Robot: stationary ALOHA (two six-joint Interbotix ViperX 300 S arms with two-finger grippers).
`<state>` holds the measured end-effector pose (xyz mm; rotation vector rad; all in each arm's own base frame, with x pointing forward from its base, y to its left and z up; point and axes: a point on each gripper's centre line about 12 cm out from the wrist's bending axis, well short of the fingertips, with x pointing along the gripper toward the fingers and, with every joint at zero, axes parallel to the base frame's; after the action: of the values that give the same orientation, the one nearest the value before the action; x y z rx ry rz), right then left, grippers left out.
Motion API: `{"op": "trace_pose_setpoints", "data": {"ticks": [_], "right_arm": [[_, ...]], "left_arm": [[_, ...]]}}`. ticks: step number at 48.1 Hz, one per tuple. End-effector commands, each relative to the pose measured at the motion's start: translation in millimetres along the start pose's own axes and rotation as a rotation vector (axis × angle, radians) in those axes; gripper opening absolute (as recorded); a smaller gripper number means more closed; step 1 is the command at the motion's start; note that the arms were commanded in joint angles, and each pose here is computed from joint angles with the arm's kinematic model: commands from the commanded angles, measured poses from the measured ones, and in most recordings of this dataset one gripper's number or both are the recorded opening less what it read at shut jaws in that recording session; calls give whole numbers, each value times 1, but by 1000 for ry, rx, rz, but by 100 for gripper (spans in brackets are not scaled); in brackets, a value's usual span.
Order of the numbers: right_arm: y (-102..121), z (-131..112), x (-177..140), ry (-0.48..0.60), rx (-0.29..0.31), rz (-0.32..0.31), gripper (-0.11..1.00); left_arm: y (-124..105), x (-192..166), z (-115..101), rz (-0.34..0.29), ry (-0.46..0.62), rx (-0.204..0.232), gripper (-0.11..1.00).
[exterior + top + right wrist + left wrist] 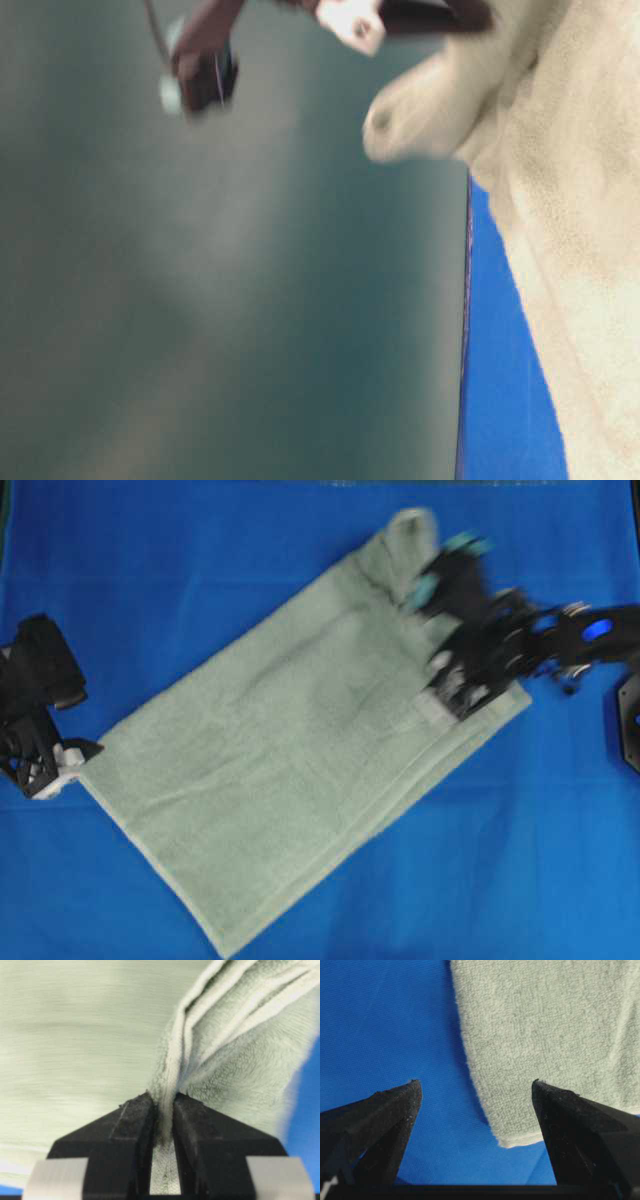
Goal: Fold a bath towel.
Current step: 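Fold the upper-right end down toward the lower-left with the right gripper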
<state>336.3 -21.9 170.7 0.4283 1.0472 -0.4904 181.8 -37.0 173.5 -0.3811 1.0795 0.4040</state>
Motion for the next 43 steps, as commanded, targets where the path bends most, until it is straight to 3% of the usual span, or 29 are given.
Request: {"op": "trace_pose_setpoints", "data": {"ticks": [1, 7, 12, 25, 43], "right_arm": [[45, 13, 2, -15, -71, 12, 16], [95, 23, 19, -13, -143, -10, 16], [113, 28, 32, -5, -155, -22, 16], [117, 36, 43, -24, -121, -3, 16], [108, 28, 53, -12, -107, 8, 16]], "left_arm": [[-4, -3, 5, -18, -16, -4, 85], [-4, -2, 5, -22, -17, -4, 85], [-4, -2, 5, -25, -19, -2, 85], [-5, -3, 6, -33, -23, 4, 85], [-6, -3, 6, -41, -27, 27, 85]]}}
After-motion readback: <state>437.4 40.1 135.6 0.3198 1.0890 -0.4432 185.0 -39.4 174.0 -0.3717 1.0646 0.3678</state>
